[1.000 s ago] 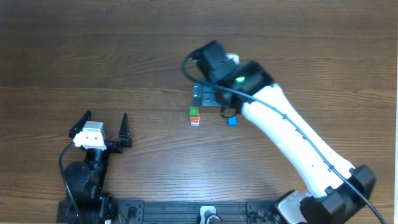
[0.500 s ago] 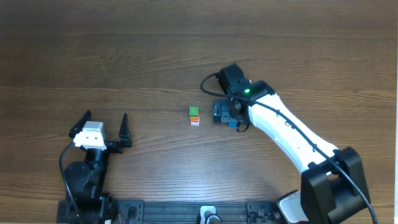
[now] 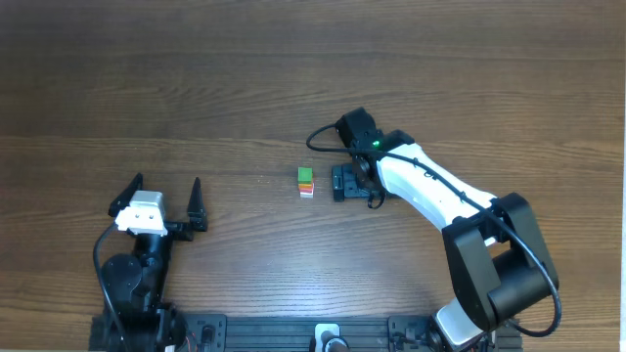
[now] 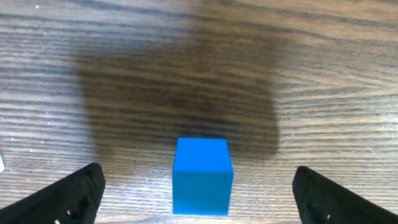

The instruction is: Stack Cubes

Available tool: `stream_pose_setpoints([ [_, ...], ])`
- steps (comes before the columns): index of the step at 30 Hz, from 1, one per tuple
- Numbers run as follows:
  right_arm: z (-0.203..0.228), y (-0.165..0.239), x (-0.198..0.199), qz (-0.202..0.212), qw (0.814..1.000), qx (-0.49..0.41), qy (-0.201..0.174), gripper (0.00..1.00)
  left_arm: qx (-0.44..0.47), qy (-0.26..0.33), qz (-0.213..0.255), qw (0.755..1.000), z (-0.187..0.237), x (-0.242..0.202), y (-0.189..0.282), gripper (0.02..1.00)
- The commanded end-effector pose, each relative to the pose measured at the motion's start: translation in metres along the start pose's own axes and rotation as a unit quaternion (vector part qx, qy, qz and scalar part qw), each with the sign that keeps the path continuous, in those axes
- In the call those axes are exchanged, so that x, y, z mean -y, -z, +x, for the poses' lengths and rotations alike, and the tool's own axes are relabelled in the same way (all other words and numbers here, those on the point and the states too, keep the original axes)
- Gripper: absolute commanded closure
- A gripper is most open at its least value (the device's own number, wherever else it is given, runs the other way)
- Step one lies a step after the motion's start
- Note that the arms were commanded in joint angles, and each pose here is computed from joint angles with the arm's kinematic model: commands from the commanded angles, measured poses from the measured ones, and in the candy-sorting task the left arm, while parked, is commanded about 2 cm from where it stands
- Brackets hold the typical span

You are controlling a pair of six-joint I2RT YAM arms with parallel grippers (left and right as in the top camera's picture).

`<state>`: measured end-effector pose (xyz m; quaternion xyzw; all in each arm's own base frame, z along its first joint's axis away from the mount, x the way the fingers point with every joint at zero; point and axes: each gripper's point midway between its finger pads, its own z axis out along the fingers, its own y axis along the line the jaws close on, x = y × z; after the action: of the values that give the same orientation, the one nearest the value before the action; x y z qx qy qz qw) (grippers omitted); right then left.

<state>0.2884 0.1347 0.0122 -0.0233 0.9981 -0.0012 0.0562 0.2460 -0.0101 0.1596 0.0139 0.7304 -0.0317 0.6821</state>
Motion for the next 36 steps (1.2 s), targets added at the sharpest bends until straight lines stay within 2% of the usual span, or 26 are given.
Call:
stream_pose_setpoints([
  [1, 0.0016, -0.0061, 0.0065, 0.001, 1.0, -0.007, -0.005, 0.069, 0.001, -0.007, 0.006, 1.0, 0.0009, 0.0017, 0.0002, 0.02],
  [5, 0.0044, -0.0102, 0.0039, -0.015, 1.0, -0.011, -0.01, 0.11, 0.001, -0.007, 0.006, 1.0, 0.0009, 0.0017, 0.0002, 0.018],
  [8, 0.0061, -0.0123, 0.0043, -0.017, 1.0, -0.012, -0.013, 0.178, 0.001, -0.007, 0.006, 1.0, 0.0009, 0.0017, 0.0002, 0.02],
  [15, 0.0051, -0.0136, 0.0023, -0.024, 1.0, -0.009, -0.013, 0.413, 0.001, -0.007, 0.006, 1.0, 0.0009, 0.0017, 0.0002, 0.018],
  [19, 0.0046, -0.0142, 0.002, -0.025, 1.0, -0.007, -0.014, 0.503, 0.001, -0.007, 0.006, 1.0, 0.0009, 0.0017, 0.0002, 0.02],
  [26, 0.0035, -0.0143, 0.001, -0.027, 1.0, -0.005, -0.014, 0.56, 0.001, -0.007, 0.006, 1.0, 0.0009, 0.0017, 0.0002, 0.02],
  [29, 0.0033, -0.0143, 0.0009, -0.027, 1.0, -0.004, -0.014, 0.641, 0.001, -0.007, 0.006, 1.0, 0.0009, 0.0017, 0.0002, 0.018],
  [36, 0.0027, -0.0143, 0.0006, -0.028, 1.0, -0.003, -0.014, 0.728, 0.001, -0.007, 0.006, 1.0, 0.0009, 0.0017, 0.0002, 0.018],
])
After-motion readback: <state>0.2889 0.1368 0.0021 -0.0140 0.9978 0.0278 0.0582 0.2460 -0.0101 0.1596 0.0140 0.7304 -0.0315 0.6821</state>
